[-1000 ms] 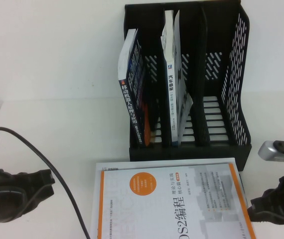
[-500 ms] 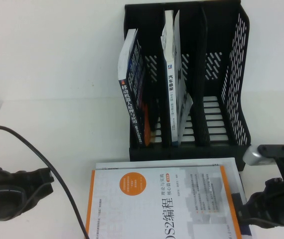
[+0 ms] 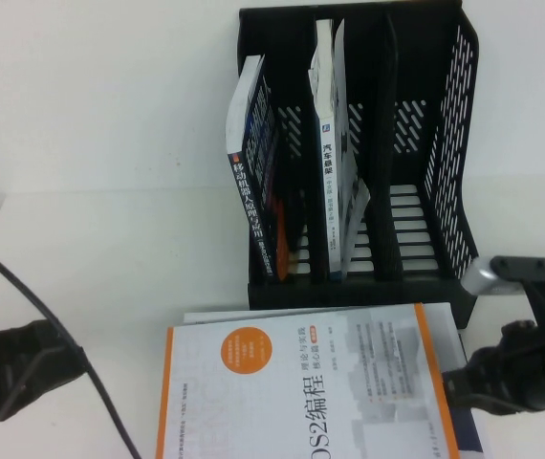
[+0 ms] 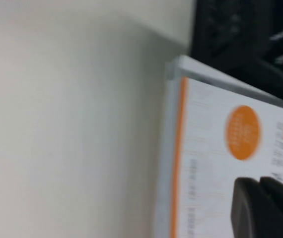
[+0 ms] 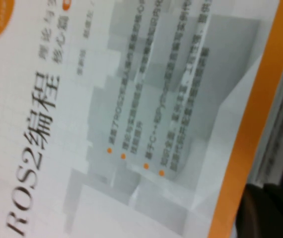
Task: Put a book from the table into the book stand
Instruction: Push book with right arm
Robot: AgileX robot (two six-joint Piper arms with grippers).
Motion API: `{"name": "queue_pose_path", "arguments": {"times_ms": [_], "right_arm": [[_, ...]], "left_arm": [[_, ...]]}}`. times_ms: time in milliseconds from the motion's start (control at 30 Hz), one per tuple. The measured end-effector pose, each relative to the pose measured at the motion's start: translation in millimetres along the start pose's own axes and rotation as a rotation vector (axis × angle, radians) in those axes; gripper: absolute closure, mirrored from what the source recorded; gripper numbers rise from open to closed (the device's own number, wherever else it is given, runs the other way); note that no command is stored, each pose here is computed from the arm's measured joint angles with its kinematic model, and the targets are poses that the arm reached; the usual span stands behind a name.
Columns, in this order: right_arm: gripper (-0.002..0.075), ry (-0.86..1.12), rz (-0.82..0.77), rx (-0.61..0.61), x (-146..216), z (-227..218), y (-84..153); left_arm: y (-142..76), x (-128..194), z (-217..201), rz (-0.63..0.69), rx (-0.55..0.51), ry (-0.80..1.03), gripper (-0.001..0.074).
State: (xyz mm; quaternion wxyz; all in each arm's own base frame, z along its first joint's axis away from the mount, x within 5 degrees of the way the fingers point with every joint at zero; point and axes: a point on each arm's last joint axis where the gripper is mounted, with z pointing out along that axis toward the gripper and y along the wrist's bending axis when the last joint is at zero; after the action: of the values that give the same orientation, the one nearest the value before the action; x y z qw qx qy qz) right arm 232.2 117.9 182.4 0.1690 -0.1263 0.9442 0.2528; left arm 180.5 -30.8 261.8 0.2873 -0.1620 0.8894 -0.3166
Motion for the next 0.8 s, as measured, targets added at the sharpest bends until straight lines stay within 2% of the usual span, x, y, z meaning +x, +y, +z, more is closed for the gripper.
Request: {"name": "queue_pose_path", "arguments": {"times_ms": [133,300,400,633,800], "right_arm": [[0.0726,-0.02,-0.004,-0.008,-9,-2,5],[0.0726,0.024,0.019,0.004,-12,9,1],[0.0726,0.057,0.033,0.013,-12,18,-3],[0.0726,0.07,0.047,0.01,-12,20,-3],[0.0726,0.072,0.054,0.009,-12,20,-2]], "left_arm": [[5,-5,-4,-0.012,0.088,0.029,0.0737],[14,-12,-2,-0.049,0.147,0.068,0.0729],[20,-14,6,-0.069,0.169,0.119,0.0673],[35,-17,28,-0.122,0.177,0.214,0.0463],[43,-18,39,-0.15,0.173,0.251,0.0411]]}}
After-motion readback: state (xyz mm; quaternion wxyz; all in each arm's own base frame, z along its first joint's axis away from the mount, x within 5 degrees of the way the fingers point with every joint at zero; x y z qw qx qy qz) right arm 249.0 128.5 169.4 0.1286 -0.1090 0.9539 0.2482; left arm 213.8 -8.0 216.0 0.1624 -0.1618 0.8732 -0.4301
